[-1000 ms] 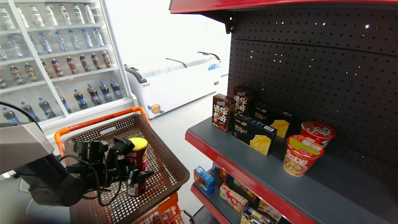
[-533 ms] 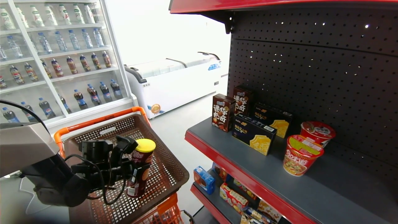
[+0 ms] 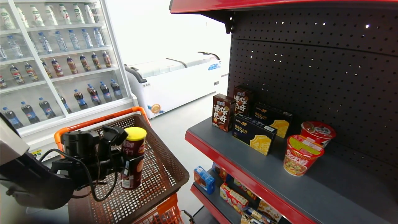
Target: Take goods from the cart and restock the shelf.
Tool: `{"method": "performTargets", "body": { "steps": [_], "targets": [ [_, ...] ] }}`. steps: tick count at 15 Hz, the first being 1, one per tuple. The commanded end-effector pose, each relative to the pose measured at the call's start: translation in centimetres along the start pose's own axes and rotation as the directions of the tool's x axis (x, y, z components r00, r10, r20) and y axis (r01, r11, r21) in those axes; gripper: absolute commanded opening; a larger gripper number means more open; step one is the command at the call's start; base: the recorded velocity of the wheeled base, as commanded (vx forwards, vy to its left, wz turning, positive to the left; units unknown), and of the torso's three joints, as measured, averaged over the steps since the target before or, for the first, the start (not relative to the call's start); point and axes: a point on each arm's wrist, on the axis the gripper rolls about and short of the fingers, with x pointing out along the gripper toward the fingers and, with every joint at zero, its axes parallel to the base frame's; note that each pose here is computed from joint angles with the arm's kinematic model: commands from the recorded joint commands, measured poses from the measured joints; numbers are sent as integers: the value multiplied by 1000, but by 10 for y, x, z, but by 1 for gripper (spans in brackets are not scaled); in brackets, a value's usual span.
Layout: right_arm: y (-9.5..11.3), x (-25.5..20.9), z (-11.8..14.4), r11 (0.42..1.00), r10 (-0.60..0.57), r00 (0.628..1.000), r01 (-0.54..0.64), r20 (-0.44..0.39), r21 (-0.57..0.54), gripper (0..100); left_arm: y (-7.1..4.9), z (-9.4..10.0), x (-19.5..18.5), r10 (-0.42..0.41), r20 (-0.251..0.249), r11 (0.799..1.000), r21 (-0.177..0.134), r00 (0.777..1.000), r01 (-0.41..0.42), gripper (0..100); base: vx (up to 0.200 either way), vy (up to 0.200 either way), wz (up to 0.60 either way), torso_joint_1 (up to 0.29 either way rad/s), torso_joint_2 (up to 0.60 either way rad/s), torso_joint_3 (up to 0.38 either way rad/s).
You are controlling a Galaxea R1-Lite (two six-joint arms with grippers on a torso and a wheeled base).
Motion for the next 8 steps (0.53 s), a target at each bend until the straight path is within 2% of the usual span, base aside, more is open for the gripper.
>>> {"method": "performTargets", "body": {
  "steps": [1, 2, 3, 4, 5, 6, 7, 8],
  "targets": [
    [0, 0, 0, 1000, 1, 1000, -1, 1, 0, 100, -7, 36, -49, 42, 140, 999, -36, 989, -37, 0, 0, 0, 0, 0, 0, 0],
    [0, 0, 0, 1000, -1, 1000, 1, 1, 0, 100, -8, 40, -58, 49, 155, 998, -55, 987, -41, 0, 0, 0, 0, 0, 0, 0],
    [0, 0, 0, 1000, 1, 1000, -1, -1, 0, 100, -15, 50, -84, 53, 189, 995, -87, 981, -37, 0, 0, 0, 0, 0, 0, 0],
    [0, 0, 0, 1000, 1, 1000, -1, 1, 0, 100, -20, 58, -103, 49, 217, 995, -95, 975, -28, 0, 0, 0, 0, 0, 0, 0],
    [0, 0, 0, 1000, 1, 1000, -1, 1, 0, 100, -24, 62, -118, 47, 236, 995, -100, 971, -24, 0, 0, 0, 0, 0, 0, 0],
    [0, 0, 0, 1000, -1, 1000, 1, -1, 0, 100, -35, 62, -152, 45, 248, 995, -102, 968, -21, 0, 0, 0, 0, 0, 0, 0],
    [0, 0, 0, 1000, 1, 1000, -1, -1, 0, 100, -36, 62, -154, 45, 248, 995, -102, 968, -21, 0, 0, 0, 0, 0, 0, 0],
    [0, 0, 0, 1000, -1, 1000, 1, -1, 0, 100, -51, 53, -192, 46, 283, 997, -78, 958, -25, 0, 0, 0, 0, 0, 0, 0]
  ]
}}
